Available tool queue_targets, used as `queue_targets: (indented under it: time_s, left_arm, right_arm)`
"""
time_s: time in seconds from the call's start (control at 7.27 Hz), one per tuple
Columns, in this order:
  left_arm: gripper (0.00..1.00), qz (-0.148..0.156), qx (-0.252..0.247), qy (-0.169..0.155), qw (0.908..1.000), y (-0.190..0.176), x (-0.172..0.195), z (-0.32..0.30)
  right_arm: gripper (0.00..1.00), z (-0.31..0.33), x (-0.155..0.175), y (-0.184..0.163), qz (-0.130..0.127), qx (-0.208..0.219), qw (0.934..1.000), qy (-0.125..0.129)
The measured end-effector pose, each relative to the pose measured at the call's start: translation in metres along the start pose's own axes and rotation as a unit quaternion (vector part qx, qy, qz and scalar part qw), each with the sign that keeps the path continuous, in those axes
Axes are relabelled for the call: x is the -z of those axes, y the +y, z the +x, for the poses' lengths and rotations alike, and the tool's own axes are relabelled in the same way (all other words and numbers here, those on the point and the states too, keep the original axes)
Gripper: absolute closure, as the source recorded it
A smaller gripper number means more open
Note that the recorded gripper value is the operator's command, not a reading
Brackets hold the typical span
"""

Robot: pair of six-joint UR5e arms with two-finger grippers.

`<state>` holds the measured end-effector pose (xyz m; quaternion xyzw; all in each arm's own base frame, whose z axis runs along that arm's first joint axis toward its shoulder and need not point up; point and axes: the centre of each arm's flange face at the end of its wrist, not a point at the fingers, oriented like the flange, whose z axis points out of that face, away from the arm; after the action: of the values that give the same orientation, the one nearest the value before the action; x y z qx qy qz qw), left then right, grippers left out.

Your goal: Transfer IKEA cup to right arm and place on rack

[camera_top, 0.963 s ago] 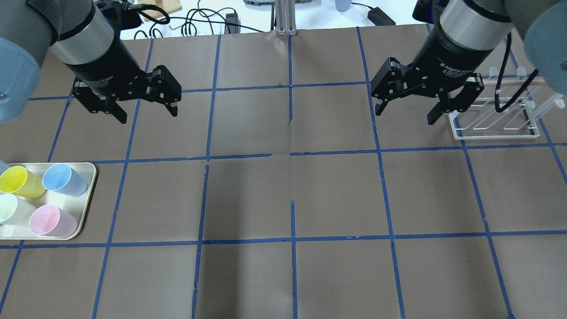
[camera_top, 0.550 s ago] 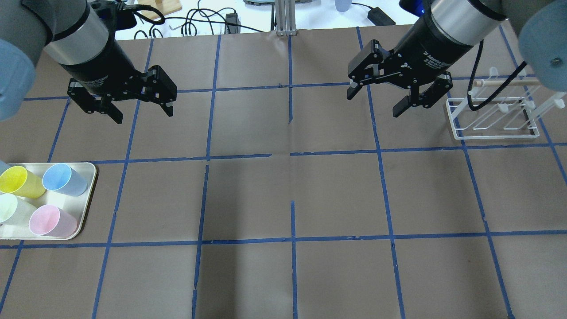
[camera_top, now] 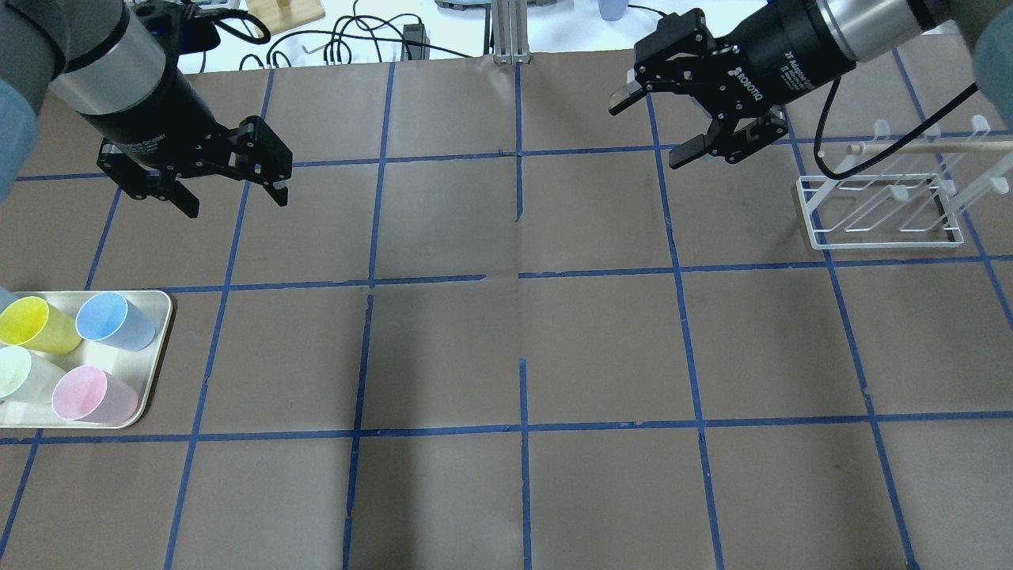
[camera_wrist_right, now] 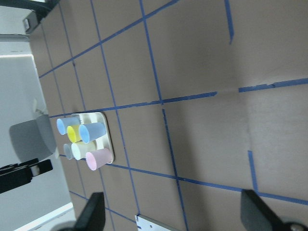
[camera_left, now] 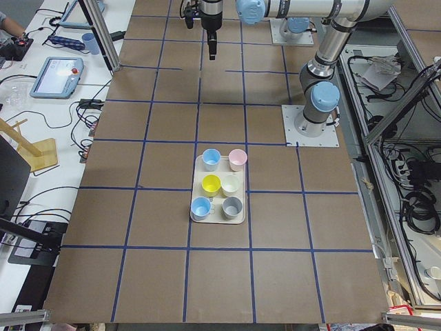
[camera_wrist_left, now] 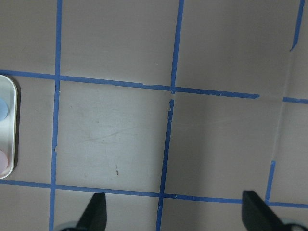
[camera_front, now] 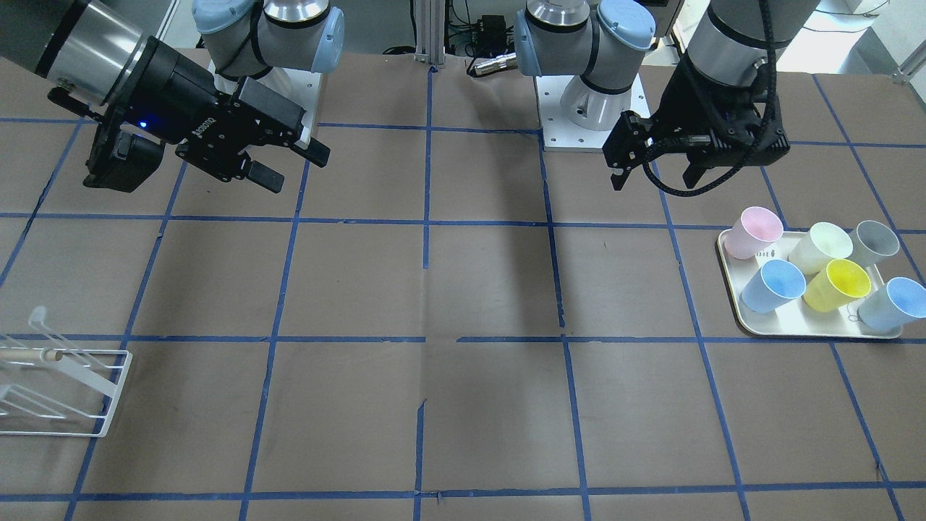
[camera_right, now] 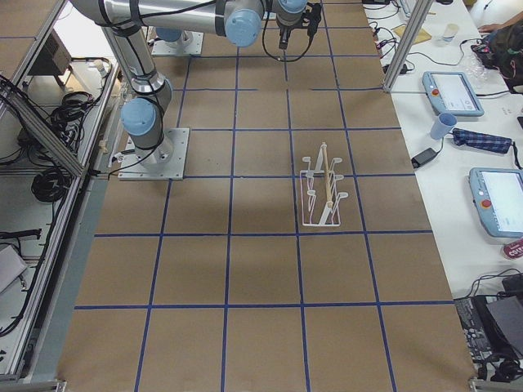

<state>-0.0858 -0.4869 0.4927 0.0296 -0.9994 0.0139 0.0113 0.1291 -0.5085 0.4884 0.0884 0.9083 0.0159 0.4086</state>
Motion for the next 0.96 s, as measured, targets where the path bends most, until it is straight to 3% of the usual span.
queue_targets:
  time_s: [0.28, 0.69, 0.96]
  left_arm:
    - [0.0, 0.006, -0.017, -0.003, 0.9998, -0.016, -0.008, -0.061]
    - [0.0, 0.0, -0.046, -0.004, 0.9989, -0.018, -0.036, -0.166]
    - [0.0, 0.009, -0.051, -0.011, 0.9986, -0.024, -0.074, -0.228]
  right_arm:
    - [0.0, 0.006, -0.012, 0.001, -0.008, 0.008, 0.9971, -0.075]
    - [0.0, 0.009, -0.031, -0.002, -0.014, 0.008, 0.9807, -0.195]
    - [0.0, 0.013, -0.04, -0.009, -0.018, -0.007, 0.971, -0.238]
